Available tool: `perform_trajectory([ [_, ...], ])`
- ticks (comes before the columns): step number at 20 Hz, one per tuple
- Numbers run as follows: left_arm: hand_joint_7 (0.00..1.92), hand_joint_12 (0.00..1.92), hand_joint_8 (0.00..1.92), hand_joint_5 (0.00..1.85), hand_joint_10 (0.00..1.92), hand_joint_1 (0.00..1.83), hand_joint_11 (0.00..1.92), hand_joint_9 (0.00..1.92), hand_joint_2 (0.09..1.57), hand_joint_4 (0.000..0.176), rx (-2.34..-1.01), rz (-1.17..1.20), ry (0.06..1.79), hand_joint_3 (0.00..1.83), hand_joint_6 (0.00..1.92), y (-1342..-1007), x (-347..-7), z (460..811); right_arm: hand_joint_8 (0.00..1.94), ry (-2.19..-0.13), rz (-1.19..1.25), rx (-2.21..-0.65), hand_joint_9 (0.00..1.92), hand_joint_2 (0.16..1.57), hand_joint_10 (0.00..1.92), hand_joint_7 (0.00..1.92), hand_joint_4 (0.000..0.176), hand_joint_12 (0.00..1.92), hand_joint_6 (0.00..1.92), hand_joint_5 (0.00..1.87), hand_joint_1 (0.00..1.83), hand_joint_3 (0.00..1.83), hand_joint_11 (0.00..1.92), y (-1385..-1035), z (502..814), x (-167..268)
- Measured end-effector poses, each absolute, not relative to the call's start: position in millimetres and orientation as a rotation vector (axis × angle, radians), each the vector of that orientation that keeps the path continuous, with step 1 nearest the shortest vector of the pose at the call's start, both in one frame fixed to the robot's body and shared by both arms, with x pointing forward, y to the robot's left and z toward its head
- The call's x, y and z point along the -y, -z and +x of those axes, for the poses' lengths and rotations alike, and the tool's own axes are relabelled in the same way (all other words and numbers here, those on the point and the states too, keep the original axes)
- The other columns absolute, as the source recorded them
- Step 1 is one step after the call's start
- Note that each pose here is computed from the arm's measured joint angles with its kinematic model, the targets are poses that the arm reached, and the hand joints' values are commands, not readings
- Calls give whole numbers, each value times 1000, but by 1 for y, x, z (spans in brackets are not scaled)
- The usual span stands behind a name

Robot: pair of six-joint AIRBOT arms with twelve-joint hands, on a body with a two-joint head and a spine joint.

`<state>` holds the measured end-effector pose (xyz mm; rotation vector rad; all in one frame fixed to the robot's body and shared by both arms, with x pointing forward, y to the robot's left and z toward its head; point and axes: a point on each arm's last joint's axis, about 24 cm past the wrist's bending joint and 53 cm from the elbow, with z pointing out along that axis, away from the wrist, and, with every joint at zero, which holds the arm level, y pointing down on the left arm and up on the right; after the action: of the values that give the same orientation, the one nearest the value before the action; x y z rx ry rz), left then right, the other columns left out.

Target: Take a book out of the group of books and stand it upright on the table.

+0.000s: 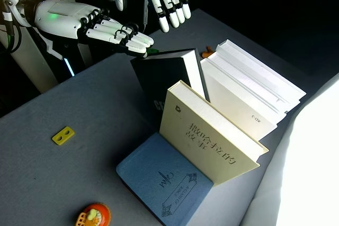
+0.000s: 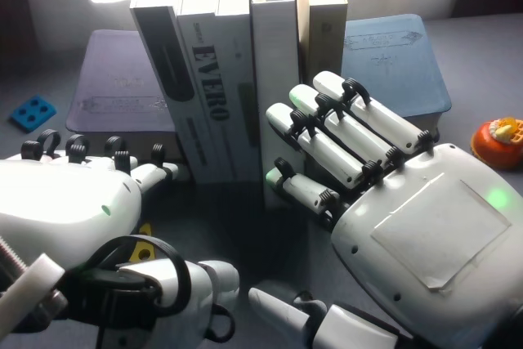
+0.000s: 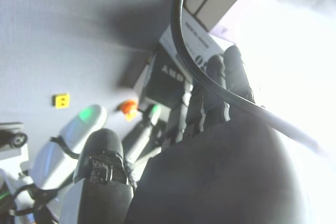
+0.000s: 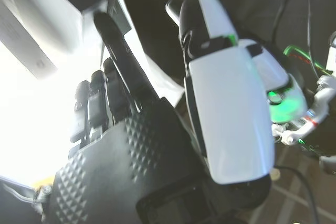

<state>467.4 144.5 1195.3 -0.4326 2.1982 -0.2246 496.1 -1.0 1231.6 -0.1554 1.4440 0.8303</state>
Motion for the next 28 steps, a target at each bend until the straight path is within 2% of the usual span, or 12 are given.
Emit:
perform_trajectory([
  [8, 0, 0, 0, 1, 0, 0, 0, 2, 1312, 67, -2197, -433, 224, 4, 0, -1195, -145, 467, 9, -825, -221, -1505, 0, 1210, 0, 69, 0, 0, 107, 600, 0, 2, 0, -1210, 487, -5],
  [9, 0, 0, 0, 0, 2, 0, 0, 6, 1313, 57, -2197, -433, 225, 4, 0, -1195, -145, 468, 8, -826, -226, -1512, 0, 1214, 0, 67, 0, 0, 109, 607, 0, 4, 0, -1208, 486, -5],
  [10, 0, 0, 0, 0, 2, 0, 0, 5, 1311, 55, -2197, -433, 225, 3, 0, -1195, -145, 468, 5, -825, -233, -1519, 0, 1216, 0, 63, 0, 0, 106, 602, 0, 5, 0, -1206, 485, -6],
  [14, 7, 6, 3, 27, 4, 0, 14, 11, 1316, 61, -2197, -433, 224, 4, 10, -1195, -145, 467, 10, -820, -253, -1535, 0, 1213, 0, 77, 0, 0, 104, 604, 0, 3, 0, -1199, 483, -6],
  [22, 19, 0, 4, 35, 0, 0, 0, 5, 1327, 53, -2197, -433, 224, 7, 7, -1195, -145, 467, 3, -788, -281, -1573, 0, 1204, 0, 69, 0, 0, 85, 580, 0, 0, 0, -1177, 497, -1],
  [28, 13, 0, 0, 34, 2, 0, 0, 9, 1322, 59, -2197, -433, 225, 3, 5, -1195, -145, 468, 0, -761, -304, -1593, 0, 1214, 0, 54, 0, 0, 80, 577, 0, 3, 0, -1160, 507, -1],
])
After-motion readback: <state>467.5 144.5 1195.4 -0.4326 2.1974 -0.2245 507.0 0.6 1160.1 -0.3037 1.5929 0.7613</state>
